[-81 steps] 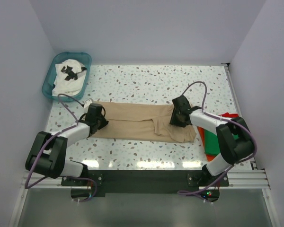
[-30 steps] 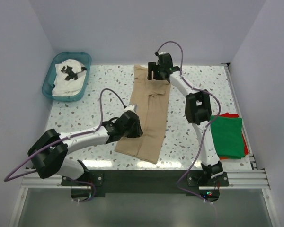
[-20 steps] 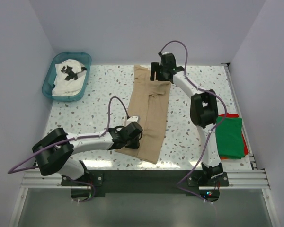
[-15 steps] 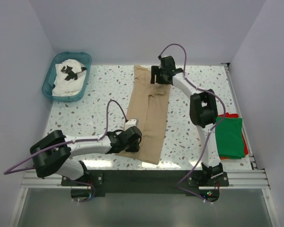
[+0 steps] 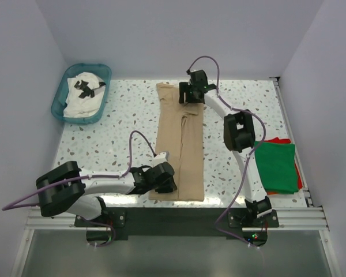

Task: Fold and stack the t-shirts
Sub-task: Fold the tshirt

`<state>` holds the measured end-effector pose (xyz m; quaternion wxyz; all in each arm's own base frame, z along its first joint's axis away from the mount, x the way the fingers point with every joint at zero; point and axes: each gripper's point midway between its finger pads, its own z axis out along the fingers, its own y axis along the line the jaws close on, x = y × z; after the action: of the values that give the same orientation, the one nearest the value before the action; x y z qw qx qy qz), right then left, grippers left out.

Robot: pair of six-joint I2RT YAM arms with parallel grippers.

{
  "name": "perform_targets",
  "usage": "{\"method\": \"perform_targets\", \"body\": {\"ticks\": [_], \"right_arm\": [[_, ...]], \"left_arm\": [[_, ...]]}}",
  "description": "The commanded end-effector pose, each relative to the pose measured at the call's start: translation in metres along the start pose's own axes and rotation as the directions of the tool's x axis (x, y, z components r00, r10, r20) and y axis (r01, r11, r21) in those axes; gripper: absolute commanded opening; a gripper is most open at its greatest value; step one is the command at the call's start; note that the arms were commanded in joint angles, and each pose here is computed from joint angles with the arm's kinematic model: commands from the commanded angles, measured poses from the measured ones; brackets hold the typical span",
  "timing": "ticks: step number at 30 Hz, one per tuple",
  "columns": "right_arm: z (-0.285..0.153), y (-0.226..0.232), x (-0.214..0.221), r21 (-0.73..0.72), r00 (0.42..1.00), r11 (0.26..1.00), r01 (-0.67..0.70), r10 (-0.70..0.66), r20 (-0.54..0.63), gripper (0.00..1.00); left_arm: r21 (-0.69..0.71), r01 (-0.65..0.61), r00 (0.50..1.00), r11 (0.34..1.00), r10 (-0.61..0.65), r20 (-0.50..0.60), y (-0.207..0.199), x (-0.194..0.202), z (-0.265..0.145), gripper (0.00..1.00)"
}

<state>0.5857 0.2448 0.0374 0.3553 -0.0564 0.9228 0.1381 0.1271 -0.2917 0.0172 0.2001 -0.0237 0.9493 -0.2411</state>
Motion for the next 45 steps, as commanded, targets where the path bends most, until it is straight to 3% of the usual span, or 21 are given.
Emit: {"method": "perform_targets", "body": {"ticks": [1,6,10,14,20,21,22,26,27,28,33,35,39,45], "right_arm": [[0.021,-0.004,0.015,-0.001,0.999,0.999,0.034,-0.034,-0.035,0.74],[0.014,-0.001,0.0,0.0,0.999,0.999,0.036,-0.036,0.009,0.75],[-0.015,0.007,-0.019,-0.014,0.998,0.999,0.046,-0.045,0.043,0.77],[-0.078,0.015,-0.057,-0.011,0.992,0.999,0.045,-0.043,0.116,0.83],[-0.145,0.02,-0.043,-0.02,0.994,0.998,-0.063,0.064,0.091,0.83],[-0.174,0.027,-0.049,-0.05,0.989,0.995,-0.083,0.089,0.122,0.83],[-0.17,0.024,-0.013,-0.052,0.989,0.989,-0.136,0.139,0.046,0.8],[-0.21,0.033,0.067,-0.047,0.978,0.977,-0.209,0.207,-0.033,0.7],[-0.208,0.026,0.112,-0.016,0.972,0.976,-0.215,0.213,-0.103,0.68],[-0.23,0.031,0.115,-0.041,0.971,0.972,-0.23,0.227,-0.073,0.61],[-0.27,0.029,0.23,-0.022,0.95,0.974,-0.225,0.215,-0.228,0.59],[-0.288,0.036,0.248,-0.064,0.942,0.965,-0.256,0.234,-0.241,0.57],[-0.31,0.036,0.309,-0.084,0.888,0.943,-0.322,0.27,-0.372,0.52],[-0.321,0.04,0.347,-0.096,0.832,0.914,-0.395,0.311,-0.459,0.48]], "left_arm": [[-0.049,0.006,0.997,0.999,-0.009,-0.072,0.015,0.021,0.002,0.3],[-0.012,0.007,0.998,1.0,-0.008,-0.054,0.001,0.013,0.0,0.33],[0.035,0.005,1.0,0.999,-0.005,-0.002,-0.019,-0.005,-0.012,0.4],[0.039,0.017,0.997,0.999,-0.019,0.069,-0.023,-0.032,-0.024,0.47],[0.041,0.057,0.987,0.998,-0.062,0.145,-0.005,-0.063,-0.043,0.47],[0.038,0.058,0.986,0.998,-0.063,0.157,-0.001,-0.066,-0.046,0.47],[0.025,0.062,0.985,0.998,-0.065,0.16,0.006,-0.066,-0.048,0.48],[0.013,0.092,0.981,0.996,-0.093,0.17,0.031,-0.06,-0.056,0.48],[0.014,0.097,0.981,0.995,-0.098,0.165,0.034,-0.057,-0.057,0.48],[0.008,0.104,0.983,0.995,-0.104,0.151,0.039,-0.052,-0.057,0.48],[-0.015,0.127,0.986,0.992,-0.124,0.108,0.063,-0.029,-0.058,0.47],[-0.027,0.129,0.989,0.991,-0.126,0.081,0.071,-0.02,-0.057,0.46],[-0.041,0.144,0.989,0.989,-0.142,0.049,0.08,-0.008,-0.056,0.46],[-0.047,0.145,0.989,0.988,-0.146,-0.005,0.088,0.008,-0.05,0.46]]}}
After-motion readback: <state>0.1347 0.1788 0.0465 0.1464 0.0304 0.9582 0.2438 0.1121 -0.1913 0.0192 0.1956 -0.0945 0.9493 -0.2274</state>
